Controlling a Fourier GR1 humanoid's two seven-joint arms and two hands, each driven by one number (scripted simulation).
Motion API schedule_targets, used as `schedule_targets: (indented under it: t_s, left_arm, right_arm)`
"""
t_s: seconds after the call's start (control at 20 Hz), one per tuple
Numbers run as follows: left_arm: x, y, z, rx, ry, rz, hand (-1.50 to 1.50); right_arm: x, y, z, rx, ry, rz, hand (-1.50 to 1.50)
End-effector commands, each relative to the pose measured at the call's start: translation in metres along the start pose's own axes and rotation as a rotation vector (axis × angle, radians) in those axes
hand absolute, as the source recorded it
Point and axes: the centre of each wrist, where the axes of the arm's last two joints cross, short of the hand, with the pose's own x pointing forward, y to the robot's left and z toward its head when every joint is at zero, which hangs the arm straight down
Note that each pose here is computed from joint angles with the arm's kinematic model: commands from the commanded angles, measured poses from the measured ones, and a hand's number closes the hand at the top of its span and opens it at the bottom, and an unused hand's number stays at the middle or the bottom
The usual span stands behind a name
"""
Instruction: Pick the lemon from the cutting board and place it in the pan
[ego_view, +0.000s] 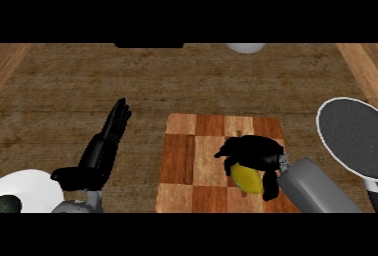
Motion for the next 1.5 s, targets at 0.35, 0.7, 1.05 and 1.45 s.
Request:
schedule_targets:
  t_s: [0.35, 0.7, 1.05, 1.45]
  left_arm:
    - [0.003, -0.003, 0.007, 0.018, 0.007, 0.004, 0.00]
    - [-0.011, 0.009, 0.006, 0.068, 0.013, -0.006, 0.00]
    - [-0.015, 0.012, 0.012, 0.073, 0.029, -0.007, 0.00]
    - [-0.012, 0.006, 0.006, 0.022, 0.017, 0.003, 0.00]
  right_arm:
    - [-0.007, 0.012, -0.011, -0.061, -0.037, 0.056, 1.50]
    - [-0.043, 0.008, 0.025, -0.398, 0.566, -0.255, 1.50]
    - [-0.035, -0.038, 0.033, -0.842, 1.148, -0.360, 1.50]
    - [0.034, -0.077, 0.019, -1.264, 1.353, -0.314, 1.50]
